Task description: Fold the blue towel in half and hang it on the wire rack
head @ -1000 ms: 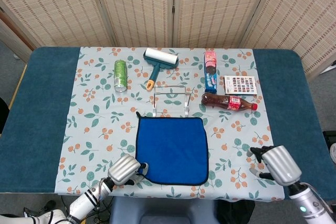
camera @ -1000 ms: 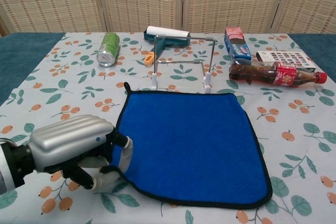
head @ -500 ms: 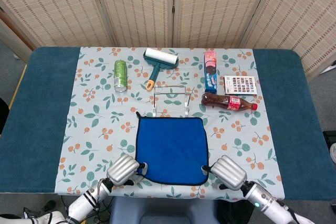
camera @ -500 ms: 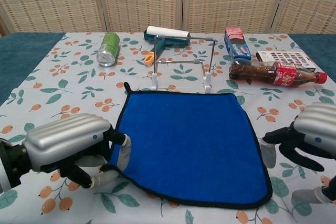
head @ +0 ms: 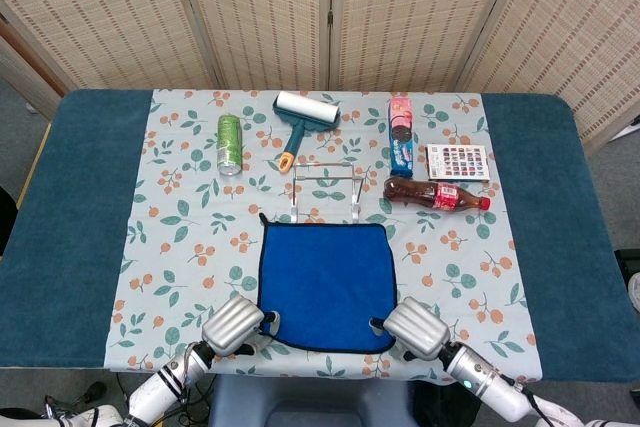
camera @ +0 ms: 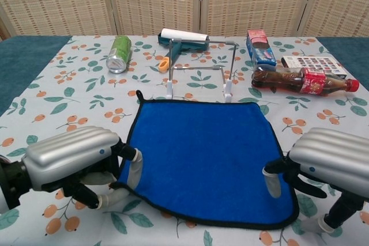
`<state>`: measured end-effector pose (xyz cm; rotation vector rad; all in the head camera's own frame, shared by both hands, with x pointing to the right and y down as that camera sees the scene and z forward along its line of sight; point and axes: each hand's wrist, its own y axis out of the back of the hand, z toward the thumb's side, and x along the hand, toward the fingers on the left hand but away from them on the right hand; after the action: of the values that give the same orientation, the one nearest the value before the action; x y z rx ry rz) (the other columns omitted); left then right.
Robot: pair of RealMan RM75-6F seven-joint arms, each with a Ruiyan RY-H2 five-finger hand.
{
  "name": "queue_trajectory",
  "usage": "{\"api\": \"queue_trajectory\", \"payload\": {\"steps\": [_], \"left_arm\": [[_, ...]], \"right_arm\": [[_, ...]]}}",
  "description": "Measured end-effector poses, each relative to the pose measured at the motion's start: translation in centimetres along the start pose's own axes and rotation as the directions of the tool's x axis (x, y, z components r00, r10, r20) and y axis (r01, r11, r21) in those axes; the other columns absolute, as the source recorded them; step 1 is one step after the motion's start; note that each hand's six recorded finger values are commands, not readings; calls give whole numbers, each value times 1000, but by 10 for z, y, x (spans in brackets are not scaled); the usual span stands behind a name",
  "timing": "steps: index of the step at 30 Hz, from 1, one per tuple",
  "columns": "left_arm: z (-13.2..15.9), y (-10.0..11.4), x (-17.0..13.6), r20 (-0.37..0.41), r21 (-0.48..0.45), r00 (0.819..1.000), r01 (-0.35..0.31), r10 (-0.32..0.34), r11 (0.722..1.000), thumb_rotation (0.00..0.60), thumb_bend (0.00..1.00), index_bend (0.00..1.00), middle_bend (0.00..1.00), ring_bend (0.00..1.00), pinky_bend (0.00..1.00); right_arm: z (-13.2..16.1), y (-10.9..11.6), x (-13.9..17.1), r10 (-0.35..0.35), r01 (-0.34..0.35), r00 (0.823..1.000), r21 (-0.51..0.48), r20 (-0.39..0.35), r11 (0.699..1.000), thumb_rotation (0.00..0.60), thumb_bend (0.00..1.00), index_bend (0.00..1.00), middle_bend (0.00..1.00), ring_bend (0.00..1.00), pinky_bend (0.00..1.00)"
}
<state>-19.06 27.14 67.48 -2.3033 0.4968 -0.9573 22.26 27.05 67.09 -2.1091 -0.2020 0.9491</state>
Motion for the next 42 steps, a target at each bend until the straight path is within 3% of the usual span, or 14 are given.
{"api": "queue_trajectory", "payload": {"steps": [36, 42], "left_arm": [[-4, -1, -3, -11, -11, 1000, -2, 2, 1000, 600, 477, 595, 1000, 950, 1000], [-4, -1, -3, -11, -12, 1000, -1, 1, 1000, 600, 477, 595, 1000, 950, 1000]], "right_arm": [[2, -7, -23, 17, -17, 1000, 23, -6, 1000, 600, 136, 507, 822, 850, 1000], [4, -8, -27, 14, -14, 1000, 24, -11, 1000, 600, 215, 526, 823, 851, 1000]]}}
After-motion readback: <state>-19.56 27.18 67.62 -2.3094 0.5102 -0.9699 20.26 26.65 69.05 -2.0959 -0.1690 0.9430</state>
